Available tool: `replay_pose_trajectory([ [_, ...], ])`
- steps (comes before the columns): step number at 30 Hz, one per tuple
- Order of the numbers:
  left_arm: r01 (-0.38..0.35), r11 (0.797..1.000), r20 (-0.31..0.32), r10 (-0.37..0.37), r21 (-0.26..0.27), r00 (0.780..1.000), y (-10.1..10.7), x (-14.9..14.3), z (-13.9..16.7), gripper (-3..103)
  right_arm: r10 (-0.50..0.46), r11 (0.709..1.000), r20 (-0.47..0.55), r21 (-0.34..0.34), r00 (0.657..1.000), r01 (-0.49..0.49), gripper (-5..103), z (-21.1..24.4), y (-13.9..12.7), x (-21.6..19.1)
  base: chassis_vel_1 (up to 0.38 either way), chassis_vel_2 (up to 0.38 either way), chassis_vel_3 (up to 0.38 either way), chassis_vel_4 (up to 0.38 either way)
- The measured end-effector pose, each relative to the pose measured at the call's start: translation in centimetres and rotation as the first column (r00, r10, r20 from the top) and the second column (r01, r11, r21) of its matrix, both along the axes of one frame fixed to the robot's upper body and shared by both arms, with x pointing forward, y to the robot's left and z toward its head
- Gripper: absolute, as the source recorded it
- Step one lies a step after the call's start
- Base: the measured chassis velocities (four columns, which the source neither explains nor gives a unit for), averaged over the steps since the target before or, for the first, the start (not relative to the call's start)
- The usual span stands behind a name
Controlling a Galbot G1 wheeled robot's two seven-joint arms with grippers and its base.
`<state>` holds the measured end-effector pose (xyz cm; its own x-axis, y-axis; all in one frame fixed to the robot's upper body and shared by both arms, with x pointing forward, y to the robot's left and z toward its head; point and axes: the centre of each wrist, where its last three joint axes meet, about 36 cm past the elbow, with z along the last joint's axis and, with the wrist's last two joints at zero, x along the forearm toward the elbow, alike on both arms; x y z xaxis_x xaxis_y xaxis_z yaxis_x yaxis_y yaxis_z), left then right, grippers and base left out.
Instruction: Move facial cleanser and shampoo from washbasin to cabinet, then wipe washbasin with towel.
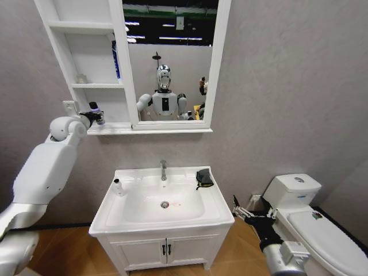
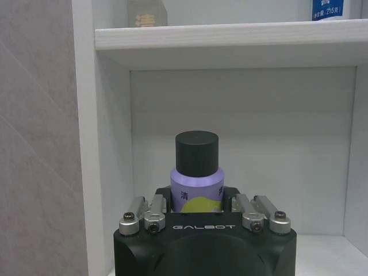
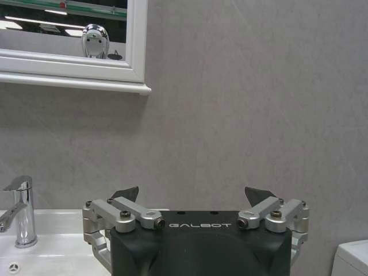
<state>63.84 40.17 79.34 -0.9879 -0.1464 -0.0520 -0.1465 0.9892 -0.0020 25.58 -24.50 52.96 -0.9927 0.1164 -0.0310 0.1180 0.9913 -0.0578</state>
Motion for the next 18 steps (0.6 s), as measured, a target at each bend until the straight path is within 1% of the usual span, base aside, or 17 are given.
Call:
replay_pose_trajectory([
  [7,-0.001,1.0,-0.002,0.001,0.003,1.0,1.0,1.1,0.6,42,-0.01,1.0,0.005,0.007,1.0,0.01,100,0.2,0.0,-0.2,0.0,0.0,0.0,0.0],
  [18,0.0,1.0,-0.014,0.0,0.002,1.0,0.4,2.3,-0.4,42,-0.015,1.0,0.02,0.012,1.0,0.015,100,0.1,-0.1,-0.1,0.0,0.0,0.0,0.0],
])
